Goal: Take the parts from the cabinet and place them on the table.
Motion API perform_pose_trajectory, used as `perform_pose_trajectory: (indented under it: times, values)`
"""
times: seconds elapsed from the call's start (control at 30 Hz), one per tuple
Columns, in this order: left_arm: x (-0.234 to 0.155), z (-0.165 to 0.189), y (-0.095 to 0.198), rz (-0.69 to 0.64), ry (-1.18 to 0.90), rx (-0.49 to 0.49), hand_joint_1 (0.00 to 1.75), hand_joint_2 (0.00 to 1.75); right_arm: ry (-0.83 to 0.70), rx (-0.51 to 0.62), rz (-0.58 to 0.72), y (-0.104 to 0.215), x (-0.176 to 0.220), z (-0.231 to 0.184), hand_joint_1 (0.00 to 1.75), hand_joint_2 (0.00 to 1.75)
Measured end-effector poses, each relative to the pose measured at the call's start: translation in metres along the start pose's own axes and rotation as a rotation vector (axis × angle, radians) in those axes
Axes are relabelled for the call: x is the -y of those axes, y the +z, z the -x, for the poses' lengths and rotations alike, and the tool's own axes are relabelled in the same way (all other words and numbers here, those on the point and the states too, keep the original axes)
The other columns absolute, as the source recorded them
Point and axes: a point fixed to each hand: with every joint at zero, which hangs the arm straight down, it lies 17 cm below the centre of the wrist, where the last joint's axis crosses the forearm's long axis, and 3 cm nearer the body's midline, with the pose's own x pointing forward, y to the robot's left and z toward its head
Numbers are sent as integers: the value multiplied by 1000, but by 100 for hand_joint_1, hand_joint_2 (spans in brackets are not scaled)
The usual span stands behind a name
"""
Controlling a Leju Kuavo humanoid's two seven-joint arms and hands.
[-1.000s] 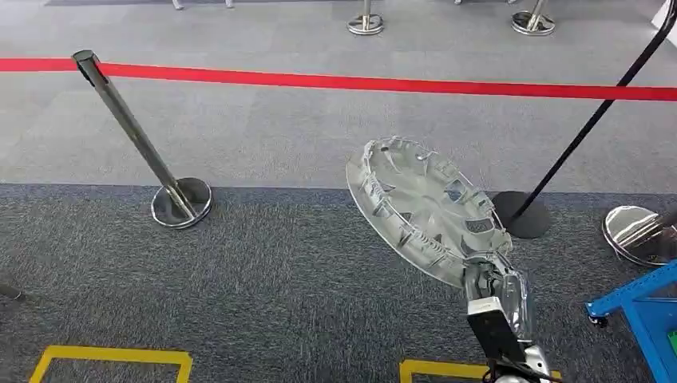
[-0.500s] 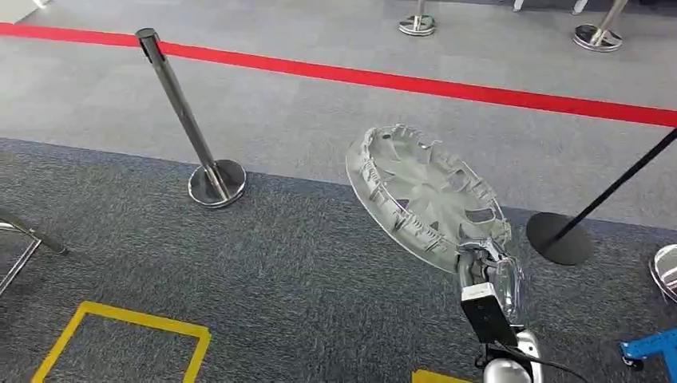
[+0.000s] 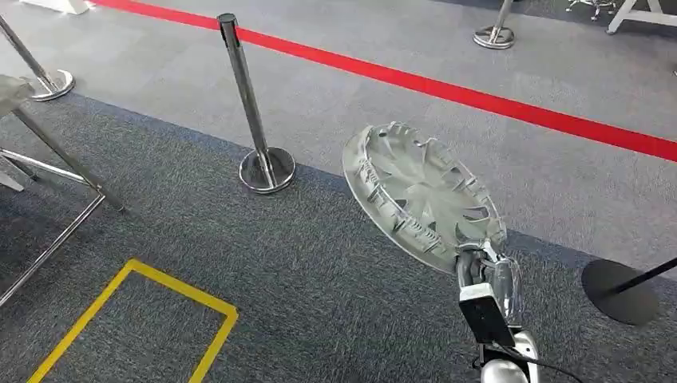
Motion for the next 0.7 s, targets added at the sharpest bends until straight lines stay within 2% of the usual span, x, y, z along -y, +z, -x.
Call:
perform_pose_trajectory:
  times: [0.7]
  values:
    - [-15, 6, -3, -19, -10, -22, 0, 0, 2, -13, 4, 7, 0, 1, 175, 175]
